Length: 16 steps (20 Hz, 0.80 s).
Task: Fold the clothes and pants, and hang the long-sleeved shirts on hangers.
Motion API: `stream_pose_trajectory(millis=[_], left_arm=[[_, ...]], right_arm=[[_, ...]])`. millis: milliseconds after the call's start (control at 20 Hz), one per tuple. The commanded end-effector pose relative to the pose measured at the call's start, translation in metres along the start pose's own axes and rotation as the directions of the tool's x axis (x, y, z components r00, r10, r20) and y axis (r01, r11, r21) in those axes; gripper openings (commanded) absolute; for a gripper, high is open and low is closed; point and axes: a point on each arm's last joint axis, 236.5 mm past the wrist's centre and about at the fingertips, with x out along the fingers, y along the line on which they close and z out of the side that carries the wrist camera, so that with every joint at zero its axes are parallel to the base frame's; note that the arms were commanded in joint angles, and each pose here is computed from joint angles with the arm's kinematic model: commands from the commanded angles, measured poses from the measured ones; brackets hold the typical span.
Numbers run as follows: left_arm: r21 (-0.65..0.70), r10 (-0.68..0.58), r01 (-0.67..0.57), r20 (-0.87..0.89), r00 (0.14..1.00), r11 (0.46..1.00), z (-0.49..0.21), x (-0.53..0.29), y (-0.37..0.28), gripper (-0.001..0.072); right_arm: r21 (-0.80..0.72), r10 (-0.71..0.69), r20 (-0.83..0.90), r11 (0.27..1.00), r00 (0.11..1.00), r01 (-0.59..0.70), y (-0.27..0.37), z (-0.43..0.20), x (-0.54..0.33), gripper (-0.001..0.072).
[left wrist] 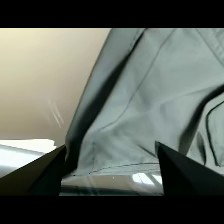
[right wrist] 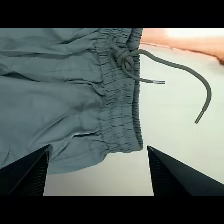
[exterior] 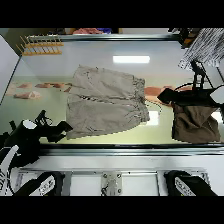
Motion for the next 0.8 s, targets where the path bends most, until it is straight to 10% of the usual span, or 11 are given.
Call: stream_pose_trajectory(millis=[0, 50, 100, 350, 750], left_arm=[[0.024, 0.0, 0.0, 0.013, 1.0, 1.0, -0.003, 0.008, -0.008, 0.0379], [0.023, 0.0, 0.0, 0.004, 1.0, 1.0, -0.005, 0.007, -0.008, 0.0083], [0.026, 0.0, 0.0, -0.006, 1.0, 1.0, -0.008, 0.007, -0.007, 0.001], [0.079, -0.004, 0.009, -0.066, 0.998, 0.997, -0.019, 0.003, -0.001, 0.0009], [0.084, -0.005, 0.011, -0.071, 0.997, 0.996, -0.02, 0.003, -0.002, 0.0009]], right_arm=[[0.008, 0.0, -0.048, 1.0, 0.999, 0.0, -0.001, -0.012, -0.001, 0.0652], [0.022, -0.018, -0.064, 1.0, 0.998, 0.02, -0.008, -0.016, -0.001, 0.0652], [0.059, -0.049, -0.085, 0.997, 0.995, 0.055, -0.019, -0.022, 0.001, 0.0652], [0.395, -0.159, -0.233, 0.886, 0.959, 0.243, -0.081, -0.098, 0.045, 0.0653], [0.729, -0.022, -0.092, 0.68, 0.995, 0.083, -0.067, -0.138, 0.137, 0.0653]])
